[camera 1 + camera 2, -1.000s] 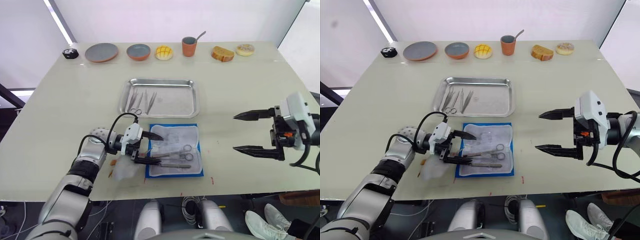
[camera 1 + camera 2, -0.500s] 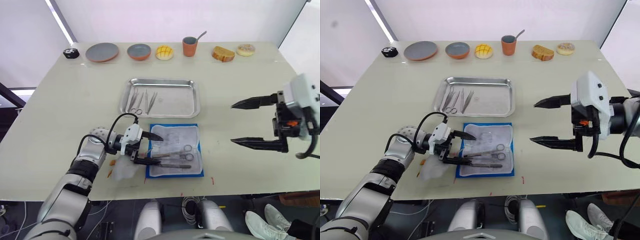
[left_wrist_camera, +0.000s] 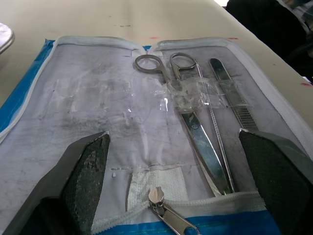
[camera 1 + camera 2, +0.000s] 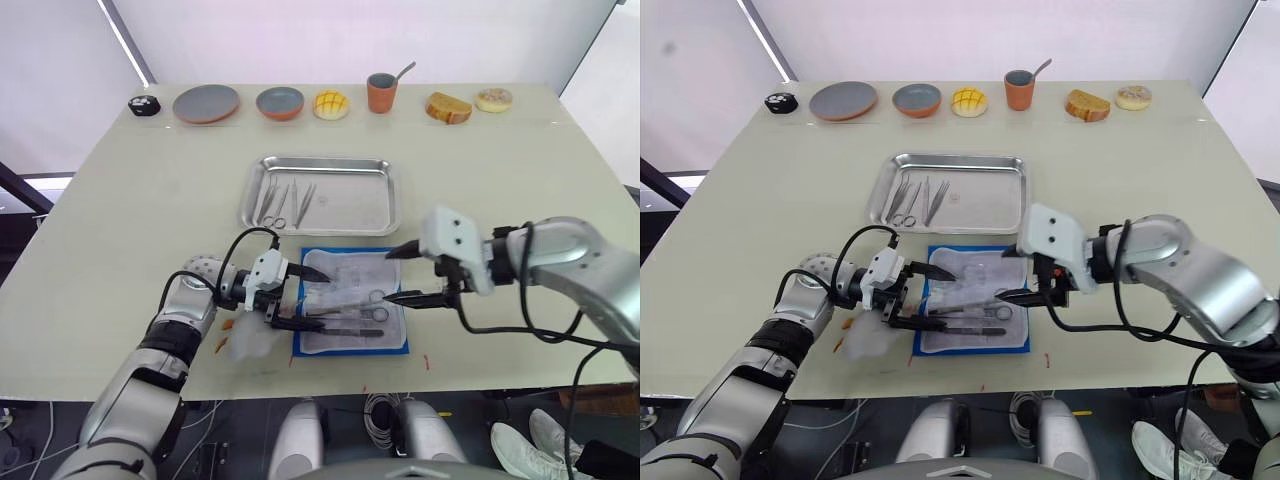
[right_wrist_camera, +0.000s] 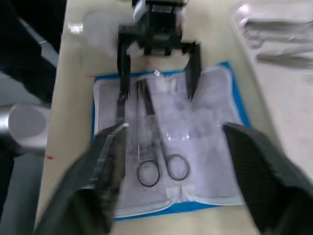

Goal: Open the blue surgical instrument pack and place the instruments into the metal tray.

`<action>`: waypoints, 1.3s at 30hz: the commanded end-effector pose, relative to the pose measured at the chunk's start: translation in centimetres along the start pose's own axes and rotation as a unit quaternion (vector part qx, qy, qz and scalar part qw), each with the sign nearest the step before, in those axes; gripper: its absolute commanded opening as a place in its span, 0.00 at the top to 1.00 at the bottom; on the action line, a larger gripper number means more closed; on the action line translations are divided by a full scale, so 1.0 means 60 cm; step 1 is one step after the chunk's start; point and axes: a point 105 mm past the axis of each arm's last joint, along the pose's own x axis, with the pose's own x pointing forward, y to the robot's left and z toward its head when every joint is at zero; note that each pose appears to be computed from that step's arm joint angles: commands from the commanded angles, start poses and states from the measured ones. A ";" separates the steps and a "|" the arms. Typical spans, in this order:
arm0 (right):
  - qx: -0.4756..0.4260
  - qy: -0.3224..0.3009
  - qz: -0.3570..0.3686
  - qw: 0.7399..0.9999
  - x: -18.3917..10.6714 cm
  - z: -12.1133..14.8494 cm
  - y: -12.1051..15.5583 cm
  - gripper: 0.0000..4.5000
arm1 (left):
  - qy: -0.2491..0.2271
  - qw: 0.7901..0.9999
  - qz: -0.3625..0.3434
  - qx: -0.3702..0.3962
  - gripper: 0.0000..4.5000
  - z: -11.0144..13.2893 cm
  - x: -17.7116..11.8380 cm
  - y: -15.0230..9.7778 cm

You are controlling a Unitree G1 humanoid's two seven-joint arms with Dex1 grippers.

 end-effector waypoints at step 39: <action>0.003 0.048 0.042 0.998 0.115 -0.059 -0.007 0.54 | 0.028 0.999 -0.019 -0.028 0.00 -0.037 -0.005 -0.025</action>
